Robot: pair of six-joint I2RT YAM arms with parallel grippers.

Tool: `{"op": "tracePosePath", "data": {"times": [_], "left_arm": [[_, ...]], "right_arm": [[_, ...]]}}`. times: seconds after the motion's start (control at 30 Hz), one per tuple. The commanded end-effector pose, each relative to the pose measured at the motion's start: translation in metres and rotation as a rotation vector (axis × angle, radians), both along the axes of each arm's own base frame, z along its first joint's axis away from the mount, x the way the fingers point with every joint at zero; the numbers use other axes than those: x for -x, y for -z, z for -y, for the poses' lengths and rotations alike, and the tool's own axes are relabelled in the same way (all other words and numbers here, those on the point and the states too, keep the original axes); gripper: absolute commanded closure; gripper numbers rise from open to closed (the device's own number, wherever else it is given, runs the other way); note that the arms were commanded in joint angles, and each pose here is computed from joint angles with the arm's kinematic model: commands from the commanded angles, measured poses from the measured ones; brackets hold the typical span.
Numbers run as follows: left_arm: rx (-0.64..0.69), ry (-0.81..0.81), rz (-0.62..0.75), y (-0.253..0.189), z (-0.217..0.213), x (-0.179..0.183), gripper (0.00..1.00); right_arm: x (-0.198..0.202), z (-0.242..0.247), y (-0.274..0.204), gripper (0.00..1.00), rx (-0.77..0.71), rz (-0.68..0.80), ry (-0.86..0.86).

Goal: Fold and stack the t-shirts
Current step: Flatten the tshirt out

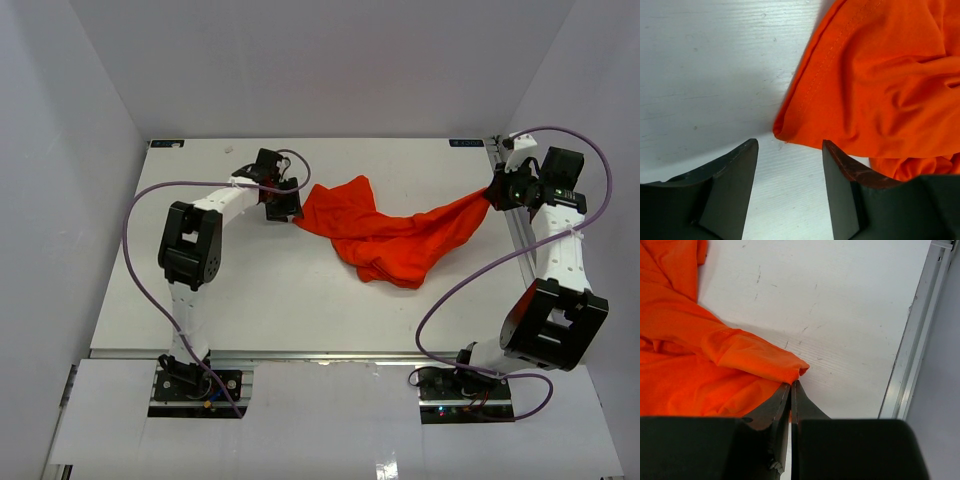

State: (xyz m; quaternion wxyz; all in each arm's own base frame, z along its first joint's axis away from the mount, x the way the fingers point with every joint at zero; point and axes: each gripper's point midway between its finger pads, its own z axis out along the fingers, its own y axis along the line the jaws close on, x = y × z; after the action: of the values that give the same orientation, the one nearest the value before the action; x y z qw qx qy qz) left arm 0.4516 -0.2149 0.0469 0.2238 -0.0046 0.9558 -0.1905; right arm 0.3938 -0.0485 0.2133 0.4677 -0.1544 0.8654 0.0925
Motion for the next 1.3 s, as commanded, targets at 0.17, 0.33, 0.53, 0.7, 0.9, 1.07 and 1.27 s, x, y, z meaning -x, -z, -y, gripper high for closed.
{"op": "tracePosePath", "data": {"times": [0.17,0.33,0.53,0.7,0.9,1.07,1.27], "left_arm": [[0.063,0.026,-0.033,-0.003,0.027,0.005,0.46],[0.031,-0.01,-0.059,0.008,0.022,0.01,0.42],[0.005,-0.052,-0.066,0.017,0.018,0.003,0.5],[-0.036,-0.086,-0.054,0.018,0.01,0.001,0.66],[-0.039,-0.094,-0.054,0.021,0.01,-0.001,0.86],[-0.02,-0.108,-0.02,0.005,0.011,-0.006,0.92],[0.045,-0.126,0.094,-0.054,0.017,-0.018,0.92]], "right_arm": [[-0.002,-0.002,-0.008,0.94,-0.003,0.037,-0.014],[-0.001,-0.003,-0.011,0.94,-0.004,0.044,-0.017],[0.001,-0.005,-0.012,0.94,-0.008,0.046,-0.025],[0.003,-0.006,-0.011,0.94,-0.012,0.047,-0.028],[0.007,-0.008,-0.011,0.94,-0.008,0.051,-0.038],[0.011,-0.009,-0.014,0.94,0.012,0.063,-0.056],[0.012,-0.011,-0.02,0.94,0.021,0.082,-0.067]]}}
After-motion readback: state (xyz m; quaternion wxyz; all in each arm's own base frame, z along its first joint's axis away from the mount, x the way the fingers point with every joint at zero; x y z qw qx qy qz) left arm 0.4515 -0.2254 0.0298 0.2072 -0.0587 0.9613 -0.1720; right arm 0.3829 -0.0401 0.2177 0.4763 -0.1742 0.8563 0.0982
